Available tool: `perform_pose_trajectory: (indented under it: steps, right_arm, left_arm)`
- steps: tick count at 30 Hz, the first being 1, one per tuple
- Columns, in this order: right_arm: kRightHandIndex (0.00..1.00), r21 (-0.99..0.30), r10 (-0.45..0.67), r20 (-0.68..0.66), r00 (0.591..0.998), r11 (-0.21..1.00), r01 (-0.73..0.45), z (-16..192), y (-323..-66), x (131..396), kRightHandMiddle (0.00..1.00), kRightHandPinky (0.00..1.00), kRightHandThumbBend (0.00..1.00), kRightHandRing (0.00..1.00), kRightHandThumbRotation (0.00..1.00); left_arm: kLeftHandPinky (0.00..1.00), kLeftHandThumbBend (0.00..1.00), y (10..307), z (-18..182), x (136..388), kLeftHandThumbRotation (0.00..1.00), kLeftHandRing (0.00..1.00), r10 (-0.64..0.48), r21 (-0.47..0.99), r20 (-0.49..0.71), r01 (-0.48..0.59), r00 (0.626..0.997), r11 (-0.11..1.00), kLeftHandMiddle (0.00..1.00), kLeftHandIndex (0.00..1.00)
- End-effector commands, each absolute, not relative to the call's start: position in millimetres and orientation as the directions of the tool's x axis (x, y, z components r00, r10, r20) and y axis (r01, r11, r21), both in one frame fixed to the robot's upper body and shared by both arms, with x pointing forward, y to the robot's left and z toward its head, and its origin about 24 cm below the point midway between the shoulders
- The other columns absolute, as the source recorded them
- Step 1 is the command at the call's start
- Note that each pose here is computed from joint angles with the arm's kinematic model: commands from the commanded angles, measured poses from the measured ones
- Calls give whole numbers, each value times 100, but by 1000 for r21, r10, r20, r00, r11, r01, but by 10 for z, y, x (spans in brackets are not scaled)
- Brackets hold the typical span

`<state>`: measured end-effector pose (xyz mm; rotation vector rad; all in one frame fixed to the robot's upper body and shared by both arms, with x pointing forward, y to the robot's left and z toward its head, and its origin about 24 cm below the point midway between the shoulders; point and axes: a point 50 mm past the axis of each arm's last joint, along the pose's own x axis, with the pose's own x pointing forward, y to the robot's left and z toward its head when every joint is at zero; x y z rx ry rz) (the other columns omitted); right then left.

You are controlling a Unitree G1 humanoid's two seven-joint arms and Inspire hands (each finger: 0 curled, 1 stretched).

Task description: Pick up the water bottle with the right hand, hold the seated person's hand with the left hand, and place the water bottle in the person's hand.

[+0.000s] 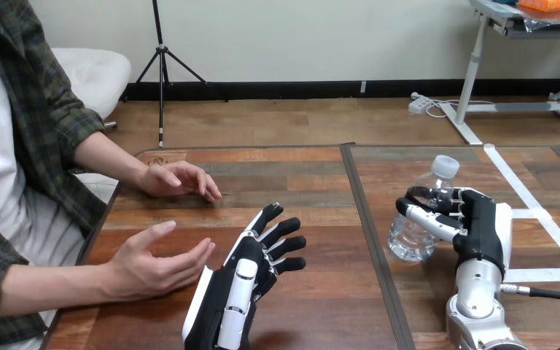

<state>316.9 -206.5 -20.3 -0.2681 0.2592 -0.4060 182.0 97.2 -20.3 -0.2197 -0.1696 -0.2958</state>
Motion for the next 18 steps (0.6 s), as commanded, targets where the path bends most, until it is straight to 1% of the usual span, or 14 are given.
perform_pose_trajectory:
  steps: [1,18]
  right_arm:
    - [52,-280,-387,-89,918,894,350,90,-1986,3398,49,43,74,46,0]
    - [53,-283,-386,-67,920,892,353,99,-1997,3388,49,42,76,45,0]
  left_arm:
    - [73,47,854,-24,1924,100,80,-236,-221,294,306,926,926,84,90]
    - [72,47,848,-18,1927,100,80,-234,-222,297,305,926,926,83,90]
